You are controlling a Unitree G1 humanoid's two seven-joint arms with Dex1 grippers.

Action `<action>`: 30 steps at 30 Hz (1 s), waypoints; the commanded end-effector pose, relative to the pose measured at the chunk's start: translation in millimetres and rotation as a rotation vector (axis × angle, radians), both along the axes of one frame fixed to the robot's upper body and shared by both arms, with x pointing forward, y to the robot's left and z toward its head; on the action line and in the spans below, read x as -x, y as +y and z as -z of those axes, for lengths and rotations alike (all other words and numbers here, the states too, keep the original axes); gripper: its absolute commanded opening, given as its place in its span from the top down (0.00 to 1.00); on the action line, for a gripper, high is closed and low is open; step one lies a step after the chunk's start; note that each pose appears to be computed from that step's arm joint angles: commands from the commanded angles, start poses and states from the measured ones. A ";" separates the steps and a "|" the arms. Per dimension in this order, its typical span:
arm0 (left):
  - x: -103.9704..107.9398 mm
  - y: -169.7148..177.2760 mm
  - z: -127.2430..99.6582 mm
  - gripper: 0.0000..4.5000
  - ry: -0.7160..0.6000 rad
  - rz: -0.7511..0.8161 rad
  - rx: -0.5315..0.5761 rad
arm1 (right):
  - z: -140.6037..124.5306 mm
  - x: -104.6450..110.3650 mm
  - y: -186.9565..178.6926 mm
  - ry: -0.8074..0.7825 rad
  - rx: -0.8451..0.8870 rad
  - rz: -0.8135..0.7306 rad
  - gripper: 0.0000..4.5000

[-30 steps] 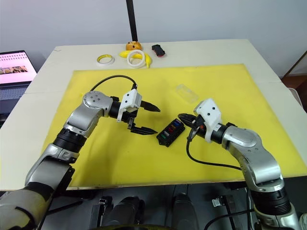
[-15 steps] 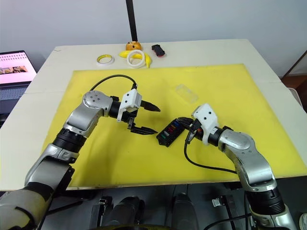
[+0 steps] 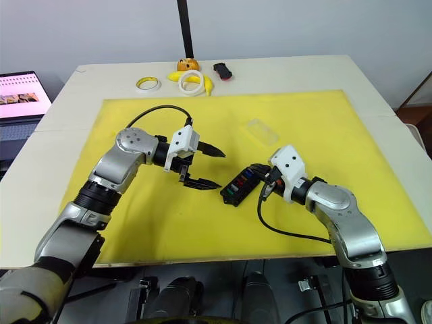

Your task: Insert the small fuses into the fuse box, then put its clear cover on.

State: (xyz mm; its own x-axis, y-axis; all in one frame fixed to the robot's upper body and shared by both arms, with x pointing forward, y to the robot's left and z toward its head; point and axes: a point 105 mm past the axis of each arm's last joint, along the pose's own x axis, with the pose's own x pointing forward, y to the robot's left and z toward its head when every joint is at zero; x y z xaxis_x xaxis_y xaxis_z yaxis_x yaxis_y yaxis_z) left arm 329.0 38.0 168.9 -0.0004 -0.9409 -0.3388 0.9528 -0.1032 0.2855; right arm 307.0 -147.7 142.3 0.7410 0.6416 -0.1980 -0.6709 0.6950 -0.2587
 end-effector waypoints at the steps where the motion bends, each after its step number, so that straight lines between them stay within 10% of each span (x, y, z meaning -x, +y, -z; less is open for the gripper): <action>1: 3.8 0.4 -7.1 0.00 -0.034 0.013 0.008 | 0.7 -1.2 -1.7 -0.009 0.014 0.015 0.99; 30: 3.1 2.3 -8.3 0.00 -0.039 0.005 0.009 | -4.2 -6.1 3.7 -0.028 0.014 0.007 0.99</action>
State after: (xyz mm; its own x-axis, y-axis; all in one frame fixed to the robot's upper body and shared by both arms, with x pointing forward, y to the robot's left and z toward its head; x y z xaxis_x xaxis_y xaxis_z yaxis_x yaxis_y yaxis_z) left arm 327.6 40.1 167.9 0.0033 -0.9386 -0.3450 0.9541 -0.1004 0.2822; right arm 311.3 -143.6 143.1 0.7456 0.6378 -0.1931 -0.6654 0.6966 -0.2684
